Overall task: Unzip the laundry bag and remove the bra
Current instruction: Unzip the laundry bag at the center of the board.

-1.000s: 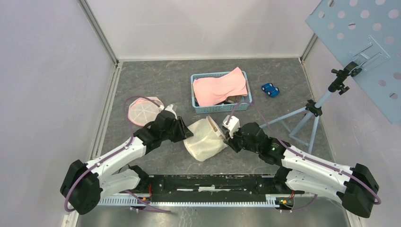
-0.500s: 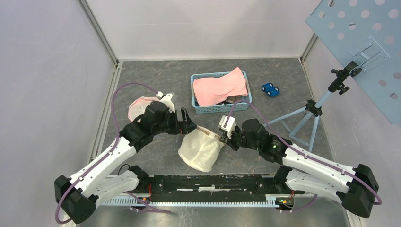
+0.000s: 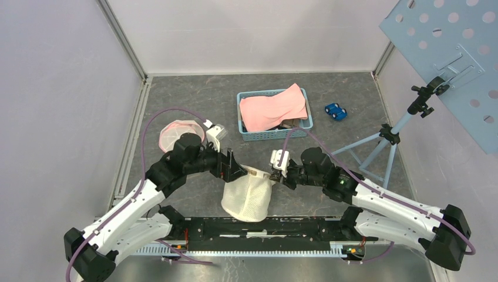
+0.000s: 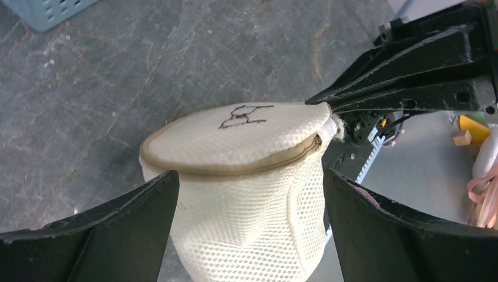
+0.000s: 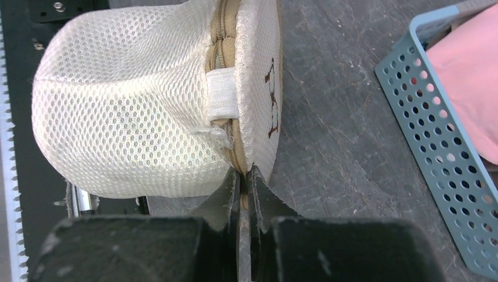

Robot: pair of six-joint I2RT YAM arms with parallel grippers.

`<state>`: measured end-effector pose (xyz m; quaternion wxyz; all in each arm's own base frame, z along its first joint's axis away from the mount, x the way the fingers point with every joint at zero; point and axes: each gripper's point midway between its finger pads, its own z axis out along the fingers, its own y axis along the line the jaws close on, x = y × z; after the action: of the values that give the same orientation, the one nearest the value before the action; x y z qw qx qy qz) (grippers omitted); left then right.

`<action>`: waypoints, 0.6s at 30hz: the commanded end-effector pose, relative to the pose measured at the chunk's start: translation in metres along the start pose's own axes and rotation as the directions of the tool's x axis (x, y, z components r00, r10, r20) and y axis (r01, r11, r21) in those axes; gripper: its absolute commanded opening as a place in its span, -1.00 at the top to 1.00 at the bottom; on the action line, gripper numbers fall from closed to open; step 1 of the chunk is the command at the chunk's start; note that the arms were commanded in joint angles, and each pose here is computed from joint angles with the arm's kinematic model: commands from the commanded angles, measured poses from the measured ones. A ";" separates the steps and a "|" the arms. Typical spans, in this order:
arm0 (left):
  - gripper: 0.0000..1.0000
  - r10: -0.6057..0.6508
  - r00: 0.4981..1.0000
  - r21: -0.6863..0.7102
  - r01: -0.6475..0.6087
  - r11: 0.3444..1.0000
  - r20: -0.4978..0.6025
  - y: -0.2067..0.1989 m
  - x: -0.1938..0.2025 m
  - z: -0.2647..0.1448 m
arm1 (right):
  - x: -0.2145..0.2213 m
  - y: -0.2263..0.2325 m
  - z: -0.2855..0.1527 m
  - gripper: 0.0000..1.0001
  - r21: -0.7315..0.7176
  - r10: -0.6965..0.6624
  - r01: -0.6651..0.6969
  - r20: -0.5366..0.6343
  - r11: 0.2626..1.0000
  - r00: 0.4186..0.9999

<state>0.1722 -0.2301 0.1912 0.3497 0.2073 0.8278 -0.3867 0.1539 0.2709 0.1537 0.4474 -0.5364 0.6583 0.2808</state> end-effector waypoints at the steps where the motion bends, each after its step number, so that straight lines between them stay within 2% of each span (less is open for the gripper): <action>1: -0.93 0.185 0.980 0.130 -0.194 0.972 0.078 -0.020 -0.010 -0.005 | -0.042 0.008 -0.006 0.85 -0.052 -0.072 0.079 0.116 0.996 0.991; 7: -0.88 0.283 0.957 0.168 -0.289 0.943 0.056 -0.019 0.003 -0.001 | -0.051 0.018 -0.006 0.84 -0.099 -0.115 0.128 0.135 0.987 0.984; 10: -0.82 0.336 0.938 0.208 -0.346 0.915 0.080 -0.028 0.004 -0.006 | -0.053 0.022 -0.004 0.85 -0.120 -0.129 0.144 0.128 0.982 0.983; 14: -0.59 0.405 0.909 0.257 -0.417 0.872 0.102 -0.039 0.010 -0.013 | -0.054 0.022 -0.002 0.84 -0.124 -0.136 0.152 0.126 0.981 0.983; 18: -0.31 0.406 0.908 0.264 -0.420 0.869 0.107 -0.041 0.013 -0.013 | -0.060 0.020 -0.003 0.82 -0.112 -0.136 0.151 0.137 0.982 0.981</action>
<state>0.1383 -0.2401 0.2040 0.3919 0.3773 0.7278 -0.4175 0.1324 0.2892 0.1727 0.4378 -0.5919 0.6021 0.3090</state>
